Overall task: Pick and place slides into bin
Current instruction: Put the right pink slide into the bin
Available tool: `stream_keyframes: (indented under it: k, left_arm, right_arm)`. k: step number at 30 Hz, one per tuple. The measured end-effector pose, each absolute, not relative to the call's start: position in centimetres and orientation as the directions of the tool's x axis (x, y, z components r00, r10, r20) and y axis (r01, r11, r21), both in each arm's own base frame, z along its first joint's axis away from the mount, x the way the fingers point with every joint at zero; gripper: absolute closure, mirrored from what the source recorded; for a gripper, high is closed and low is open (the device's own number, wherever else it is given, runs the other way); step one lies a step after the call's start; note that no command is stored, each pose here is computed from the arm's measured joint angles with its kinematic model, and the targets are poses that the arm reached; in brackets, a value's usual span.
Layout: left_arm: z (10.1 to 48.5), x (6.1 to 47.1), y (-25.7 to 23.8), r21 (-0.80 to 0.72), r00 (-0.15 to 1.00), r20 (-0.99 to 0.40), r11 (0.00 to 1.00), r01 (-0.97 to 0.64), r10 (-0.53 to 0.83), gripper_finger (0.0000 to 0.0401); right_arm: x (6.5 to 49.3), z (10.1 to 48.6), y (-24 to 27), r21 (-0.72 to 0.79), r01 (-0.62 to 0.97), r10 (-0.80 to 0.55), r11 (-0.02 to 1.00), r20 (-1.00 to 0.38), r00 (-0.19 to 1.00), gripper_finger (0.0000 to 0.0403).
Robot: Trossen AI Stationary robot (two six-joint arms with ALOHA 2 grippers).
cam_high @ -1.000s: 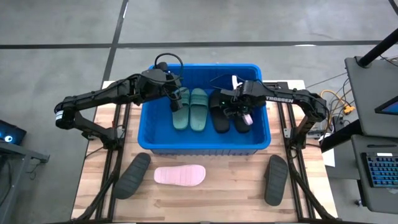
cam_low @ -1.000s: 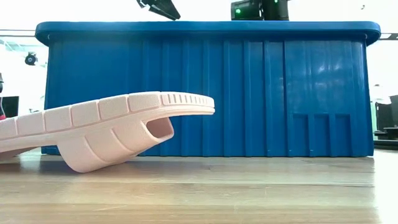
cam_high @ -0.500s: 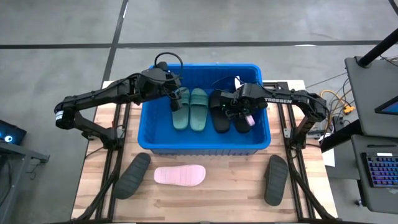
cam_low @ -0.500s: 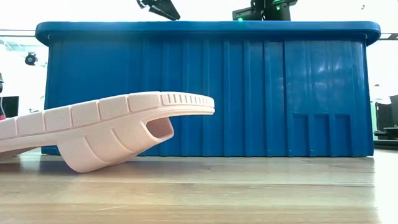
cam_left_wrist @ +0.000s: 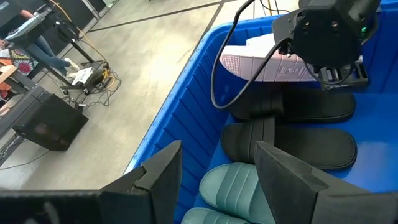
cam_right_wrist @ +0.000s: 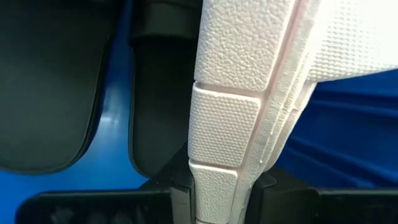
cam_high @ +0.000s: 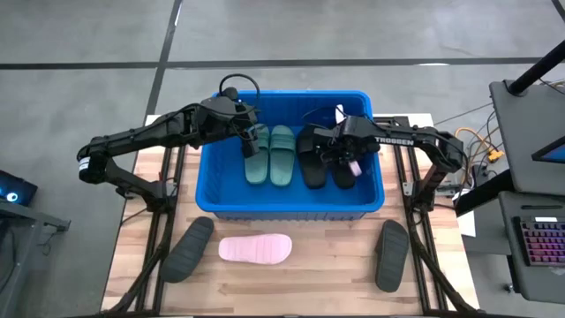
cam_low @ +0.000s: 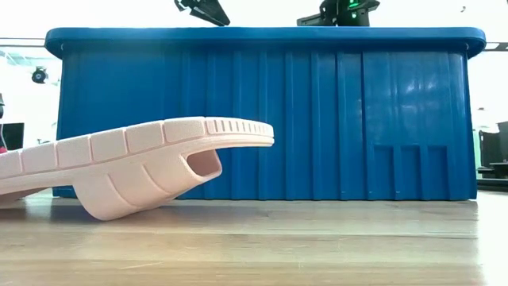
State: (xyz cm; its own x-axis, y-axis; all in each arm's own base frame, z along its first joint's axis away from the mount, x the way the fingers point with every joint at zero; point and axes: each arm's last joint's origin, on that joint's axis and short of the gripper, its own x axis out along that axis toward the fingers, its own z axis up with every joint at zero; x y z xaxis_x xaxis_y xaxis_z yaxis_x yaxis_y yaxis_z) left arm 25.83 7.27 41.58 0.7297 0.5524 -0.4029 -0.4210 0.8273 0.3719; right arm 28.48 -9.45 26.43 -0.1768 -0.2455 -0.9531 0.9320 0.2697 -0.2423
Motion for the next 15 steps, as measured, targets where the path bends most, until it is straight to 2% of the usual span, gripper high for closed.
stream_keyframes:
  k: [15]
  left_arm:
    - [41.6, 25.8, 7.3, 0.37, 0.732, -0.404, 0.829, -0.418, 0.549, 0.0216]
  right_arm:
    - [30.2, 22.7, -10.1, -0.381, 0.861, -0.248, 0.337, -0.918, -0.309, 0.035]
